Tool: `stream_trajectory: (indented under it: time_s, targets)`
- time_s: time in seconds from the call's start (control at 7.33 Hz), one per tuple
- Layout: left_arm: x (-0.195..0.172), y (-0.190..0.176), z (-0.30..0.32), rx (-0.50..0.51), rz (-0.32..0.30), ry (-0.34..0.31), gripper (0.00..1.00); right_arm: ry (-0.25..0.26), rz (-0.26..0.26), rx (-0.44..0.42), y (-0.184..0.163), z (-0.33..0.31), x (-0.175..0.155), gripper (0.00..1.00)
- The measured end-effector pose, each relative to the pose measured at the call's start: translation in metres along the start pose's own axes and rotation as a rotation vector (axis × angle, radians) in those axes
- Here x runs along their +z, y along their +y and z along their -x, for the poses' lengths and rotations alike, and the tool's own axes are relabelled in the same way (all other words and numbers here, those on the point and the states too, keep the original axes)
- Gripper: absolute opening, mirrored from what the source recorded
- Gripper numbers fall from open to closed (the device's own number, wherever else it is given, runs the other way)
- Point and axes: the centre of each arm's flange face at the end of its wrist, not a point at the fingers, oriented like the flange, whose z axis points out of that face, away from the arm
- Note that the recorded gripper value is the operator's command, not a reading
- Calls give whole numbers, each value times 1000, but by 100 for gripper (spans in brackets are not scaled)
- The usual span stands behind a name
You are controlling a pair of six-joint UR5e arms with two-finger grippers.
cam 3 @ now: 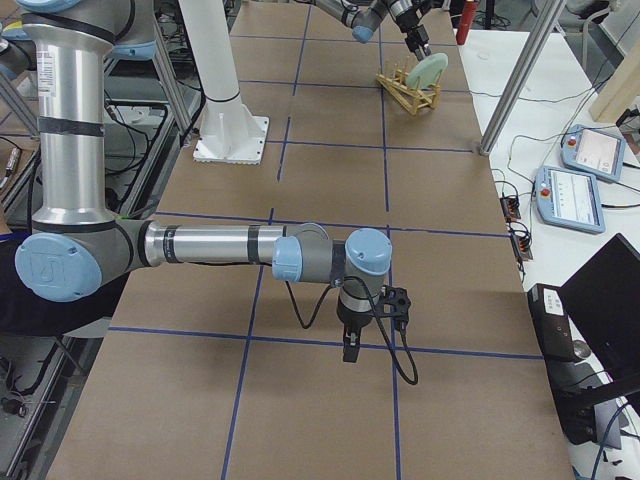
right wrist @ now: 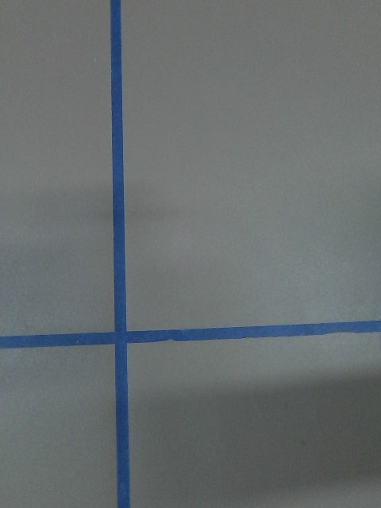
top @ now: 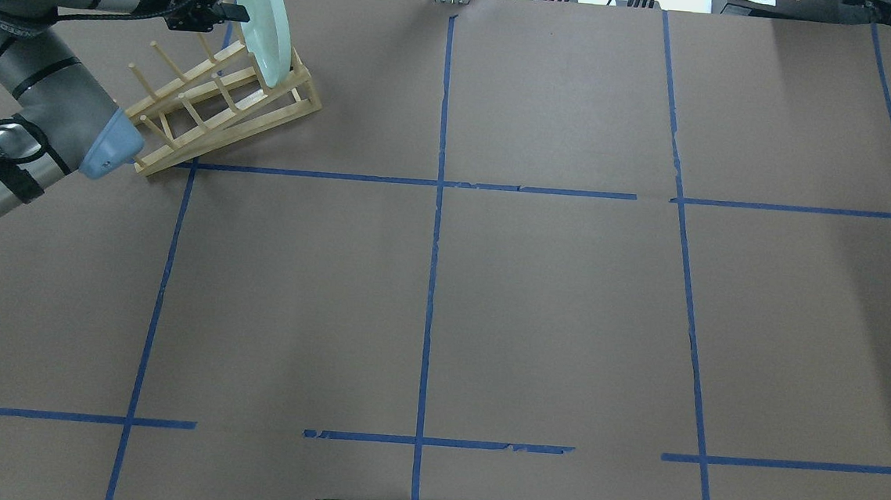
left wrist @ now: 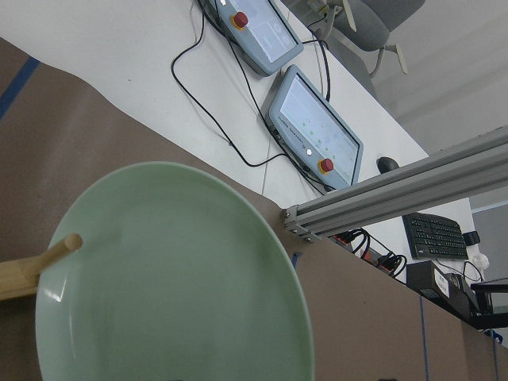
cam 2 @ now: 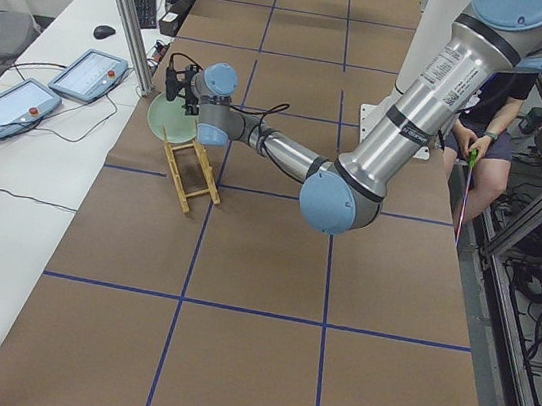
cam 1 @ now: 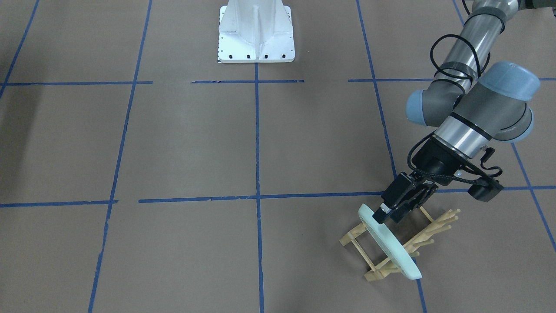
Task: Place plate on table
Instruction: 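Close the left gripper on the green plate's upper rim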
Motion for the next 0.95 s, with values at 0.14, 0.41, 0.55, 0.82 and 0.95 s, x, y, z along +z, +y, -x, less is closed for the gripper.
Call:
stream_trajectory:
  time_s: [0.14,0.41,0.55,0.82,0.95]
  targets:
    - [2,2,-1,0,-1,0,47,0,0,0,0,0,0,100]
    - [4,3,-1,0,0,0,34,0,0,-2,0,0,0,100]
    - [4,3,-1,0,1,-1,29,0,0,-3,0,1,0,100]
    - [4,3,-1,0,1,-1,15,0,0,-2,0,1,0,100]
    - [4,3,-3,1,1,3,4,0,0,-2,0,1,0,100]
